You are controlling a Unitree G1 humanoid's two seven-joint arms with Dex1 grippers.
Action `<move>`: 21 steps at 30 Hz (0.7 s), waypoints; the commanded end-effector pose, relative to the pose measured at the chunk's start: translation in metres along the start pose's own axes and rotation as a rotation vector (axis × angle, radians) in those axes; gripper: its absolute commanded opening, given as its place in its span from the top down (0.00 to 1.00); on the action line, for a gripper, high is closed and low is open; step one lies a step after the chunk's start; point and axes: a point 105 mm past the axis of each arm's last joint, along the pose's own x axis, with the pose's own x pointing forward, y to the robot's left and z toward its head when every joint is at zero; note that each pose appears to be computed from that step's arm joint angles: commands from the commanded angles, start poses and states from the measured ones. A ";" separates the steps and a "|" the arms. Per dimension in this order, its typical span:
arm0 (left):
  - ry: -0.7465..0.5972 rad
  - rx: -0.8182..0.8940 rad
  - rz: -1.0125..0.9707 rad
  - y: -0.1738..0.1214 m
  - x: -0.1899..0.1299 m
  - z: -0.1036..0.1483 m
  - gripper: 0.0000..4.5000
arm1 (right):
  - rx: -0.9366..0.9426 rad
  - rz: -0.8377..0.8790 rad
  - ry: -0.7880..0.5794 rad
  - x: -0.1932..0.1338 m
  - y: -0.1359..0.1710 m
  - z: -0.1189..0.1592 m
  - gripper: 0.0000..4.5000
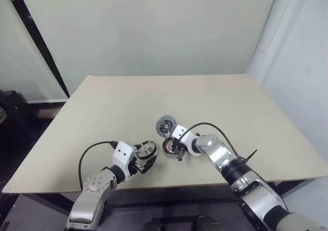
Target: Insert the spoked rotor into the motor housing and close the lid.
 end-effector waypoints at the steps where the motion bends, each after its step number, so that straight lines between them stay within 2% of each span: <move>1: -0.055 0.036 -0.004 0.000 0.002 0.016 0.00 | -0.027 0.009 0.001 -0.004 -0.001 0.005 0.99; 4: -0.056 0.035 -0.003 0.000 0.003 0.016 0.00 | -0.026 0.003 -0.010 -0.005 -0.002 0.007 0.99; 14: -0.053 0.037 -0.003 -0.001 0.003 0.015 0.00 | -0.001 -0.072 -0.159 -0.005 -0.012 0.039 0.99; 21: -0.056 0.039 0.001 -0.001 0.001 0.016 0.00 | -0.005 -0.084 -0.098 0.004 -0.012 0.022 0.99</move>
